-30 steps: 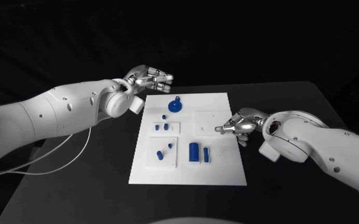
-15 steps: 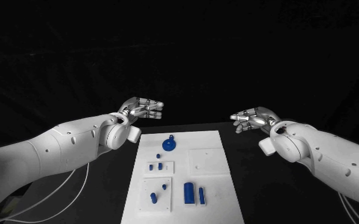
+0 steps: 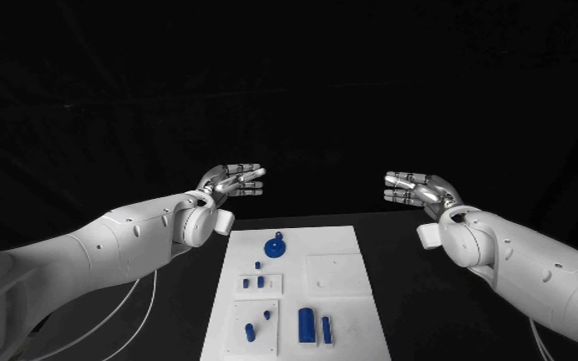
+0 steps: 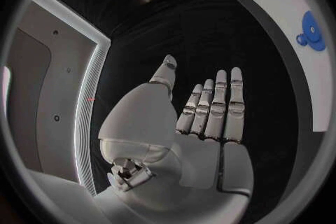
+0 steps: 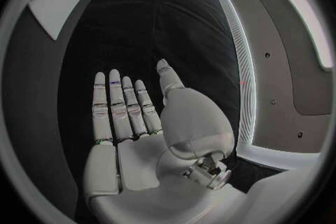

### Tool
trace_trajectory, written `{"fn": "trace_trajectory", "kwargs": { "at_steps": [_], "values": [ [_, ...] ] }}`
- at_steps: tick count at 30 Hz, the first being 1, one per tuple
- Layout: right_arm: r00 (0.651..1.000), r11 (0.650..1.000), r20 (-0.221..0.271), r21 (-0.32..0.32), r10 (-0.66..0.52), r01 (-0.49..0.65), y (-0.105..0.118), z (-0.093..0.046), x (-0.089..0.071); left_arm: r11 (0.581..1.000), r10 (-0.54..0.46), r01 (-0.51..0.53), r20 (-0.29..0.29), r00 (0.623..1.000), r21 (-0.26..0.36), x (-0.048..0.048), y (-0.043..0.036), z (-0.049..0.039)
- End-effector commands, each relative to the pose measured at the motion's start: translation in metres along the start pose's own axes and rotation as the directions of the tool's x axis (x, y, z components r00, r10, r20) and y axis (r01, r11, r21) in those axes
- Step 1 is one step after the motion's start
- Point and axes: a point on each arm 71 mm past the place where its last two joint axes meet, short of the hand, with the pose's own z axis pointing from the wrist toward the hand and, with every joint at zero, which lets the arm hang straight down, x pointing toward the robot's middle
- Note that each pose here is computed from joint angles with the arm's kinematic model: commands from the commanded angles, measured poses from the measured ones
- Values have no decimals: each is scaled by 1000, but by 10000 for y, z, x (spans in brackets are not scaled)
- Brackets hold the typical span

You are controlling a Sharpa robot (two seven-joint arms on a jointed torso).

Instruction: Assemble the parts on the task board

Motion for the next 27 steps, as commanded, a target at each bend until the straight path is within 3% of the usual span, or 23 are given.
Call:
{"fn": "trace_trajectory", "kwargs": {
  "at_steps": [1, 7, 12, 17, 22, 27],
  "values": [
    [1000, 1000, 0, 1, -2, 2, 3, -1, 3, 1000, 1, -1, 0, 1000, 0, 4, 0, -3],
    [1000, 1000, 11, -22, 13, -13, 36, -46, 94, 1000, -9, 9, 16, 1000, 1, 121, 60, -74],
    [999, 998, 29, -52, 40, -38, 73, -145, 250, 1000, -24, 24, 43, 999, 4, 315, 141, -208],
    [995, 994, 58, -75, 82, -78, 91, -356, 497, 999, -44, 44, 88, 995, 9, 611, 217, -456],
    [989, 991, 92, -69, 120, -114, 69, -646, 746, 998, -58, 57, 132, 990, 13, 875, 232, -729],
    [983, 990, 118, -46, 138, -134, 36, -892, 913, 998, -64, 62, 158, 985, 15, 1019, 216, -903]
  ]
}}
